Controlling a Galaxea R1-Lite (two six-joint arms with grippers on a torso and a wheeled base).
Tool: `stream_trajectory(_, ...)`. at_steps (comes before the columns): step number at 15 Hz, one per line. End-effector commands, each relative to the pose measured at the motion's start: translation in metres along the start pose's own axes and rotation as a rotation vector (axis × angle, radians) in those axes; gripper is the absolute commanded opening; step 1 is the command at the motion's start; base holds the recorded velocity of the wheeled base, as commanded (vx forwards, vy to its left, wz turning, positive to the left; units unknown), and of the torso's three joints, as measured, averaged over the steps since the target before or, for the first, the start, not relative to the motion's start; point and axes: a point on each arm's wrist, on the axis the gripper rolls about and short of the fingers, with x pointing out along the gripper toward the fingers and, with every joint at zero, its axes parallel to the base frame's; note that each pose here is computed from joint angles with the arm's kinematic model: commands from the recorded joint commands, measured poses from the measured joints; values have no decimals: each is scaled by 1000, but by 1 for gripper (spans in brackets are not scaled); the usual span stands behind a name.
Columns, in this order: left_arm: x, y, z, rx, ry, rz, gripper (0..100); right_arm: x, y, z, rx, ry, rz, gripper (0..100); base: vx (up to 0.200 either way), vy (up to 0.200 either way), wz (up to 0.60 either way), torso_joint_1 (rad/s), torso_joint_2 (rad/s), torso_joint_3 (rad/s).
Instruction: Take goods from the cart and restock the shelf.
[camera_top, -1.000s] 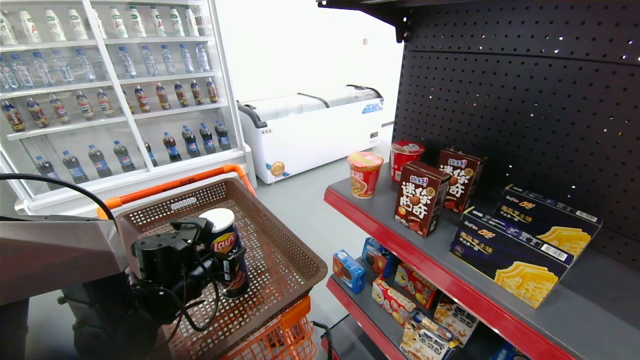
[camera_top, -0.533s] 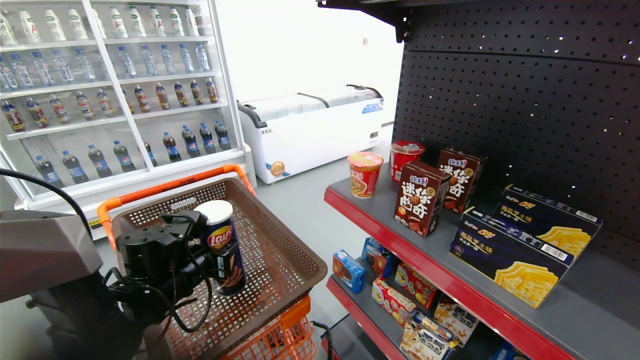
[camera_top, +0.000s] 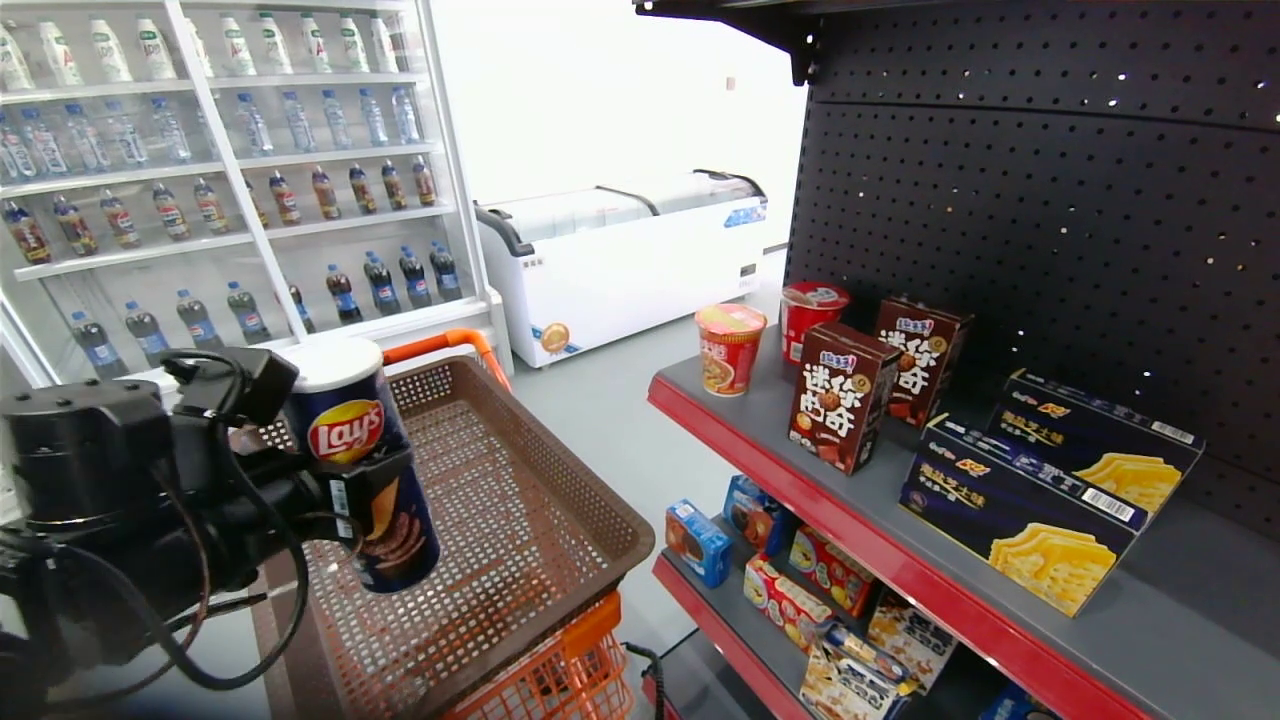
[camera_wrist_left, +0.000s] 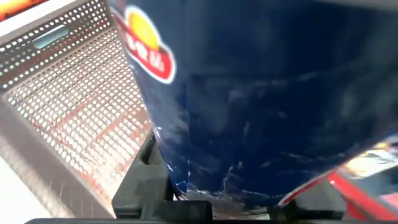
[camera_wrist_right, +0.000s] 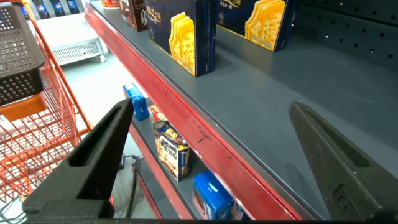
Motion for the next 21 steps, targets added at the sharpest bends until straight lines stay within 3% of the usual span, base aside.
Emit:
stream_trajectory(1, -65, -6, 22, -50, -103, -51, 0, 0, 0, 0, 0, -1, 1, 100, 0, 0, 0, 0, 0, 0)
stream_trajectory(3, -98, -8, 14, -43, -131, -81, 0, 0, 0, 0, 0, -1, 1, 100, 0, 0, 0, 0, 0, 0)
stream_trajectory(5, -115, -9, 4, -34, -117, -85, 0, 0, 0, 0, 0, -1, 1, 100, 0, 0, 0, 0, 0, 0)
stream_trajectory(7, -117, -9, 0, 18, -116, -79, 0, 0, 0, 0, 0, -1, 1, 100, 0, 0, 0, 0, 0, 0)
stream_trajectory(8, -124, -8, 2, 27, -149, -56, 0, 0, 0, 0, 0, -1, 1, 100, 0, 0, 0, 0, 0, 0)
stream_trajectory(9, -128, -8, 4, 21, -173, -44, 0, 0, 0, 0, 0, -1, 1, 100, 0, 0, 0, 0, 0, 0)
stream_trajectory(10, -134, -8, 6, -6, -201, -44, 0, 0, 0, 0, 0, -1, 1, 100, 0, 0, 0, 0, 0, 0)
stream_trajectory(13, -137, -9, 14, -1, -234, -53, 0, 0, 0, 0, 0, -1, 1, 100, 0, 0, 0, 0, 0, 0)
stream_trajectory(19, -143, -10, 12, -3, -247, -62, 0, 0, 0, 0, -2, -1, 4, 100, 0, 0, 0, 0, 0, 8)
stream_trajectory(21, -143, -10, 12, -2, -248, -57, 0, 0, 0, 0, 0, -1, 2, 100, 0, 0, -600, 2, 2, 2)
